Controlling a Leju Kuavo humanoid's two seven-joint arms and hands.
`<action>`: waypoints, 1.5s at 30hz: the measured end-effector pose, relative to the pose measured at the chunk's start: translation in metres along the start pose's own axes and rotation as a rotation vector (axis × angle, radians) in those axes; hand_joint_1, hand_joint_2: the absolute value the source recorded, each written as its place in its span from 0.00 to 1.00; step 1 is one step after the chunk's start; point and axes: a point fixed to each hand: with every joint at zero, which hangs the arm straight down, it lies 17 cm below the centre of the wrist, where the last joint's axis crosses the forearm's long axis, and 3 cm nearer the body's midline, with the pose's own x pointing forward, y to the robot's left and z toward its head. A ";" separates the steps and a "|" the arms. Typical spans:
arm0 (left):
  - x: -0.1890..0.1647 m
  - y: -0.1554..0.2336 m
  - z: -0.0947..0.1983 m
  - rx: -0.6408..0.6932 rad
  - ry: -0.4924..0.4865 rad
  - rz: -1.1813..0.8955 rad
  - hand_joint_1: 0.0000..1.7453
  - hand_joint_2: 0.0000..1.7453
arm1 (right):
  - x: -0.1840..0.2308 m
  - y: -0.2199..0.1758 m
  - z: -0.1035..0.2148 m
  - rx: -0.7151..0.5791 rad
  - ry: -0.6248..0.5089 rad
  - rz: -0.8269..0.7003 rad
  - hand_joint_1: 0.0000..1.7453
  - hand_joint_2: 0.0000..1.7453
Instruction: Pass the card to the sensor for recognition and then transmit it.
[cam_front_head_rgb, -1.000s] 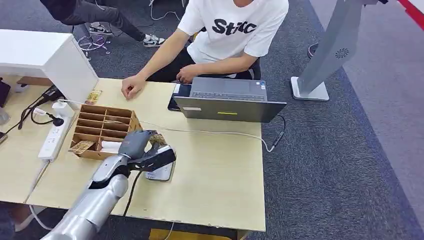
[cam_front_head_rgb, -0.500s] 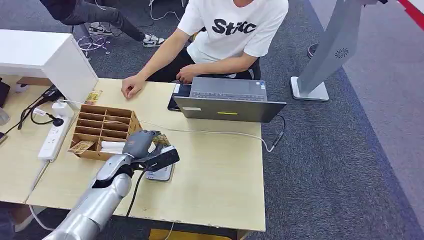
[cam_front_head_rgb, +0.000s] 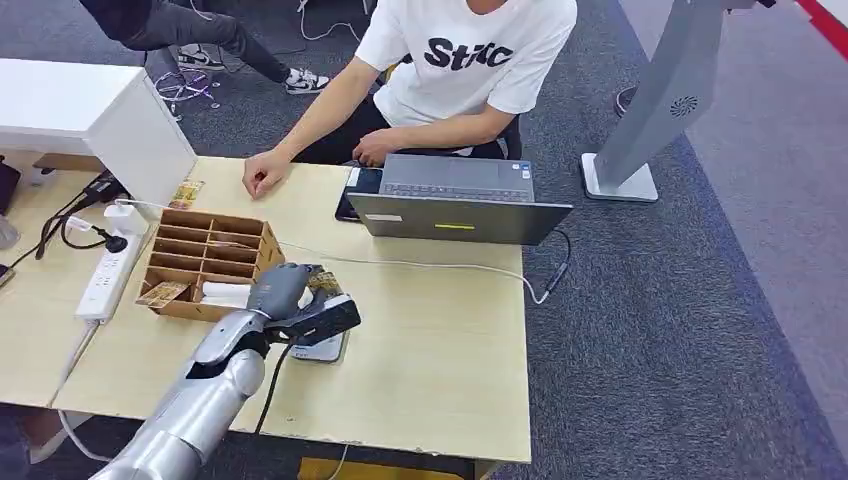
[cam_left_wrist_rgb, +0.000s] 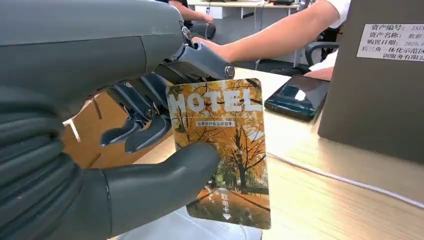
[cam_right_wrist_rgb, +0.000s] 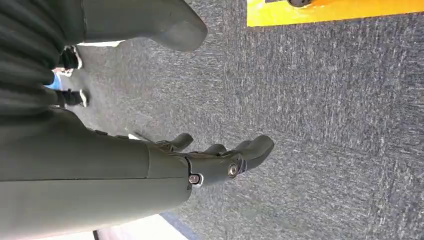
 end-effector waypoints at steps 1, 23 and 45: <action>0.000 0.000 0.000 -0.001 0.001 0.000 1.00 1.00 | 0.000 0.000 0.000 0.000 0.000 0.000 0.00 1.00; 0.000 -0.001 0.000 -0.001 0.001 0.000 1.00 1.00 | 0.001 0.000 0.000 0.000 -0.003 0.006 0.00 1.00; -0.029 -0.041 0.017 -0.103 0.076 0.006 1.00 1.00 | 0.000 0.003 0.001 0.009 0.001 0.021 0.00 1.00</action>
